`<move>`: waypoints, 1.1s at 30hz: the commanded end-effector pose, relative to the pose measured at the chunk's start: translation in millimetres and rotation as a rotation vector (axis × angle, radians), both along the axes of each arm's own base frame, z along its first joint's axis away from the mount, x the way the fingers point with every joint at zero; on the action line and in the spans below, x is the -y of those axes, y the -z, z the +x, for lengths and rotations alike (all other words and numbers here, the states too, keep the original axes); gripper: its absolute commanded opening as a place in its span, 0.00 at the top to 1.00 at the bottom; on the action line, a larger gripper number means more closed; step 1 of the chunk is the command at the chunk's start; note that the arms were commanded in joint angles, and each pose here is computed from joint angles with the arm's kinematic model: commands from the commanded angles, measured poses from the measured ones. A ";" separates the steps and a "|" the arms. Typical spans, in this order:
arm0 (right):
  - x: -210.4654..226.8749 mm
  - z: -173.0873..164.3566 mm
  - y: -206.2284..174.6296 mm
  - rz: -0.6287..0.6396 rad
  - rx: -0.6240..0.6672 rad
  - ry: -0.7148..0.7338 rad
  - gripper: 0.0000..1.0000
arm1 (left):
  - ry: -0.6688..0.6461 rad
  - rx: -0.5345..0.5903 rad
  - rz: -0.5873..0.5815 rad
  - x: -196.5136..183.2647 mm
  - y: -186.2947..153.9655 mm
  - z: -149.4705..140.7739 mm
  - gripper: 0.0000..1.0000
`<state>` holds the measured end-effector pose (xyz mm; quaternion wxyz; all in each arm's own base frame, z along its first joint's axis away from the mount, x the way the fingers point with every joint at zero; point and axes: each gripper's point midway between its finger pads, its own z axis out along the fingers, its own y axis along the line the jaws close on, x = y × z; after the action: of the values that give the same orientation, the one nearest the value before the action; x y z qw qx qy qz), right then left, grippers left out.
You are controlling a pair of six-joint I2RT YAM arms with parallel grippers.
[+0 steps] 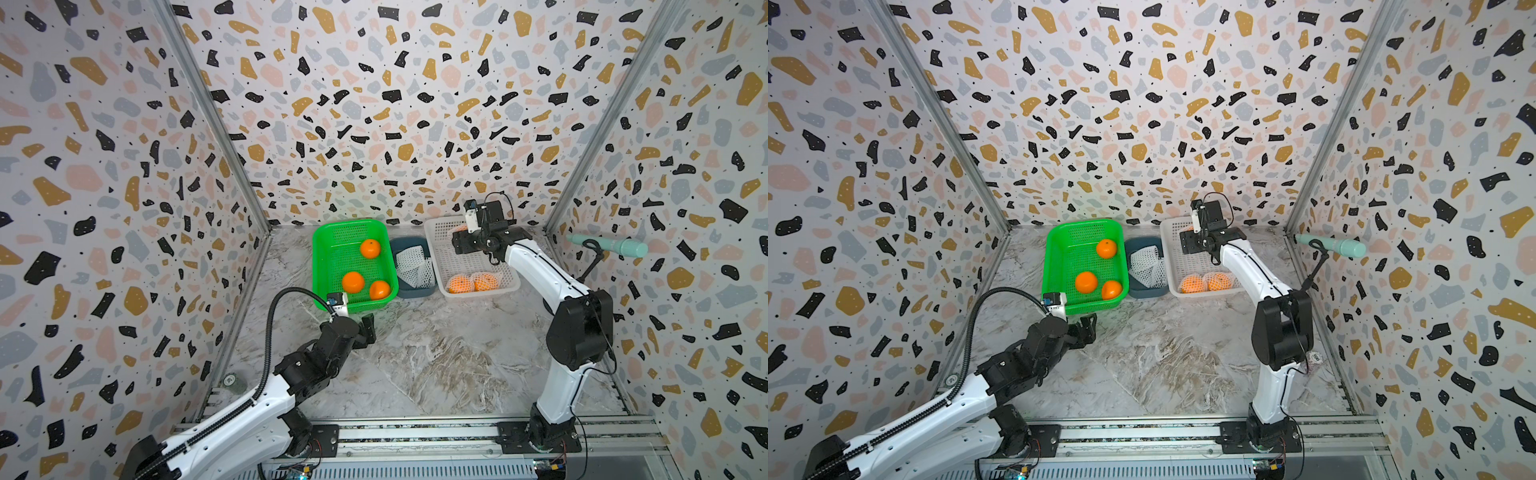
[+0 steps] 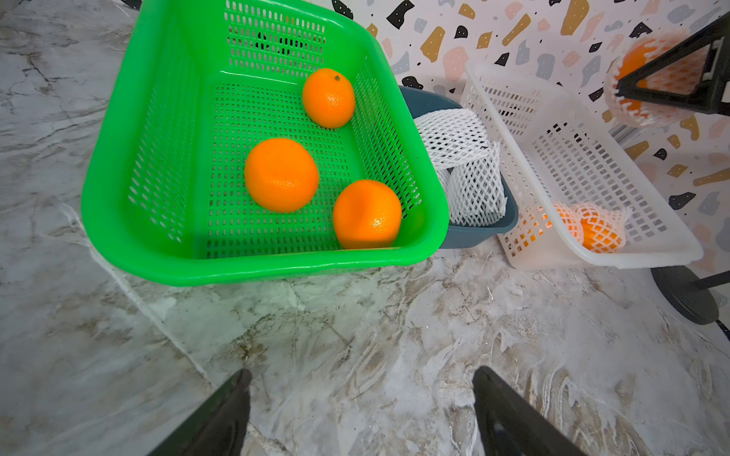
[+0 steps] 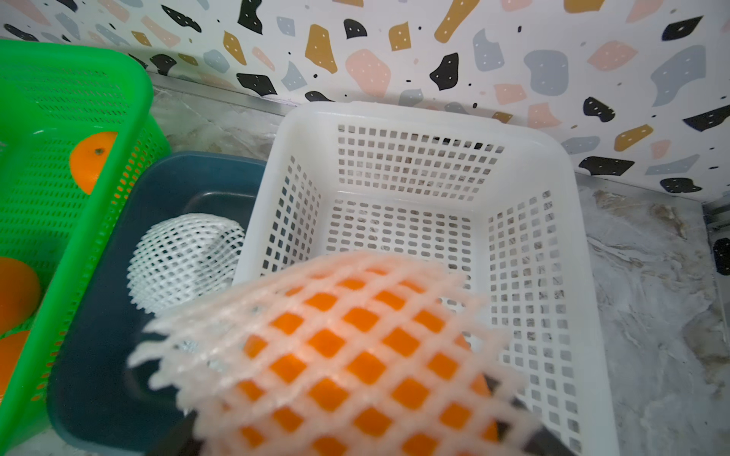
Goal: Remove foam nets from oranges
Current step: Pick up the orange from the basket, then place the orange at the center of the board.
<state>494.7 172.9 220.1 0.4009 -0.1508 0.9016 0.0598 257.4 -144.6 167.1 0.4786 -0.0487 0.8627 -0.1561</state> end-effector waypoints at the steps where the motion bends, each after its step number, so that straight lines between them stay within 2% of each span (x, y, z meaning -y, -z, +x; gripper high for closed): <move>1: -10.5 -26.9 -21.7 -0.017 0.035 -0.027 0.19 | 0.004 0.053 -0.020 4.0 -20.3 6.8 0.11; 8: -34.0 -83.6 -44.5 0.018 0.098 -0.065 0.19 | 0.003 0.056 -0.022 3.1 -20.6 6.3 0.11; 13: -55.9 -127.6 -43.3 0.026 0.108 -0.098 0.19 | 0.000 0.057 -0.023 2.0 -21.9 5.6 0.11; 24: -86.3 -214.5 13.0 0.040 -0.003 -0.156 0.18 | -0.009 0.067 -0.019 -2.3 -25.7 3.9 0.11; 33: -102.3 -235.4 50.8 0.038 -0.063 -0.162 0.19 | 0.002 0.055 -0.024 2.3 -16.1 5.4 0.11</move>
<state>257.0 270.8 166.0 0.3562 -0.2397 0.8970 0.1049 257.1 -144.2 170.9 0.4837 -0.0469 0.8595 -0.1585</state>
